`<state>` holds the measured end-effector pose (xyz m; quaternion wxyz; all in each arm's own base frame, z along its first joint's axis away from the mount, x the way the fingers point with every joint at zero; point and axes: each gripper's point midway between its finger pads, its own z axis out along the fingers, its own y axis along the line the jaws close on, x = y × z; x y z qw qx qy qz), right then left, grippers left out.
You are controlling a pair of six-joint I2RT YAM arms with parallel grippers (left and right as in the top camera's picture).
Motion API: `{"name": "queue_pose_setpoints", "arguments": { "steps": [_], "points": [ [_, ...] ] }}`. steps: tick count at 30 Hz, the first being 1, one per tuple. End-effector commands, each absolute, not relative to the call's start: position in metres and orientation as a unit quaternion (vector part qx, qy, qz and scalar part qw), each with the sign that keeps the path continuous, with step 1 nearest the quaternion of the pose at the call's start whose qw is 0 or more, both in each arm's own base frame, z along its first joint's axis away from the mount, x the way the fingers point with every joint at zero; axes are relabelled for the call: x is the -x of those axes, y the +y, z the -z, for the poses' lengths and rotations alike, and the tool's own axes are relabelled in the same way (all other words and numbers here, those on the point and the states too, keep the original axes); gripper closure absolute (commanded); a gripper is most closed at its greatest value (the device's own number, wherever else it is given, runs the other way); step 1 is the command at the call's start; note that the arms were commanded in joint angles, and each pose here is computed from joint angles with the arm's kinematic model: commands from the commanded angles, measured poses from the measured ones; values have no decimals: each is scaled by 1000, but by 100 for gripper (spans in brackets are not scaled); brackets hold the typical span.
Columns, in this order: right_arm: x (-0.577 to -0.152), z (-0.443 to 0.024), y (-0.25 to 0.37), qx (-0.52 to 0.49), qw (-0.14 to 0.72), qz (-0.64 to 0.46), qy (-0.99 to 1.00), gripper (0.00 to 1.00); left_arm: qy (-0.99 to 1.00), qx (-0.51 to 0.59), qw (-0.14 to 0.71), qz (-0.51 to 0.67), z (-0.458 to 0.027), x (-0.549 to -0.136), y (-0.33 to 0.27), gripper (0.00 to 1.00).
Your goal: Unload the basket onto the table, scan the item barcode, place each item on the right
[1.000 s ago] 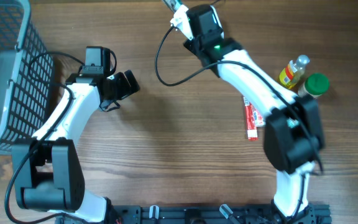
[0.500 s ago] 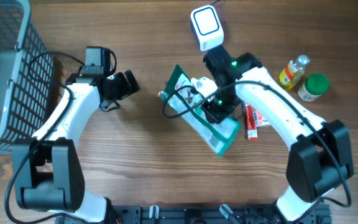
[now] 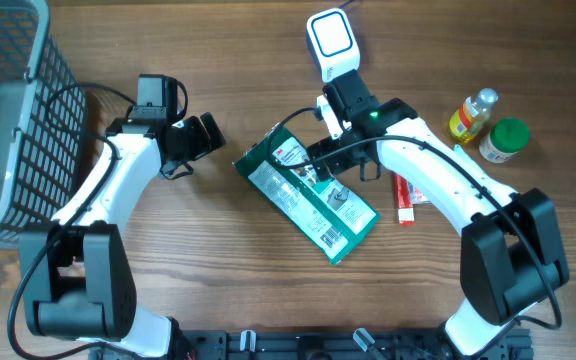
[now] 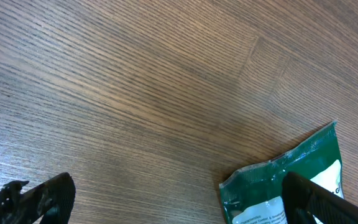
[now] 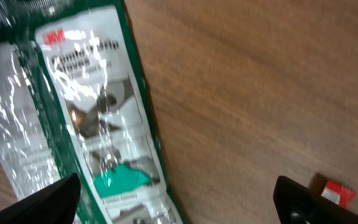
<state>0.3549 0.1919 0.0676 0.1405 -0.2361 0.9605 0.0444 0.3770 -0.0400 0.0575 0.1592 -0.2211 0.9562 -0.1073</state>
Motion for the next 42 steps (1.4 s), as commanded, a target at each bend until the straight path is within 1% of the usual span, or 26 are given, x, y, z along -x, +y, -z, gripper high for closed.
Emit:
{"name": "queue_pose_setpoints", "arguments": {
  "steps": [1, 9, 25, 27, 28, 30, 33, 35, 36, 37, 39, 40, 42],
  "points": [
    [-365, -67, 194, 222, 159, -41, 961, 0, 957, 221, 160, 102, -56, -376, -37, 0],
    [-387, -77, 205, 220, 211, -55, 951, 0, 957, 221, 160, 102, -56, -376, -37, 0],
    [-389, -78, 206, 221, 216, -55, 949, 0, 957, 221, 160, 102, -56, -376, -37, 0],
    [-387, -88, 211, 227, 228, -60, 945, 0, 957, 221, 160, 102, -56, -376, -37, 0],
    [-386, -98, 214, 230, 239, -63, 941, 0, 957, 221, 160, 102, -56, -376, -37, 0],
    [-383, -139, 219, 233, 284, -78, 927, 0, 957, 221, 160, 102, -56, -376, -37, 0],
    [-371, -216, 217, 230, 367, -103, 895, 0, 957, 221, 160, 102, -56, -376, -37, 0],
    [-356, -277, 202, 216, 435, -114, 867, 0, 957, 221, 160, 102, -56, -376, -37, 0],
    [-339, -326, 183, 201, 493, -120, 838, 0, 957, 221, 160, 102, -56, -376, -37, 0],
    [-328, -352, 170, 189, 526, -122, 820, 0, 957, 221, 160, 102, -56, -376, -37, 0],
    [-305, -392, 148, 170, 575, -128, 790, 0, 957, 221, 160, 102, -56, -376, -37, 0],
    [-286, -418, 127, 152, 609, -127, 768, 0, 957, 222, 160, 102, -56, -376, -37, 0],
    [-252, -442, 95, 124, 643, -121, 746, 0, 957, 221, 160, 102, -56, -376, -37, 0]
  ]
}}
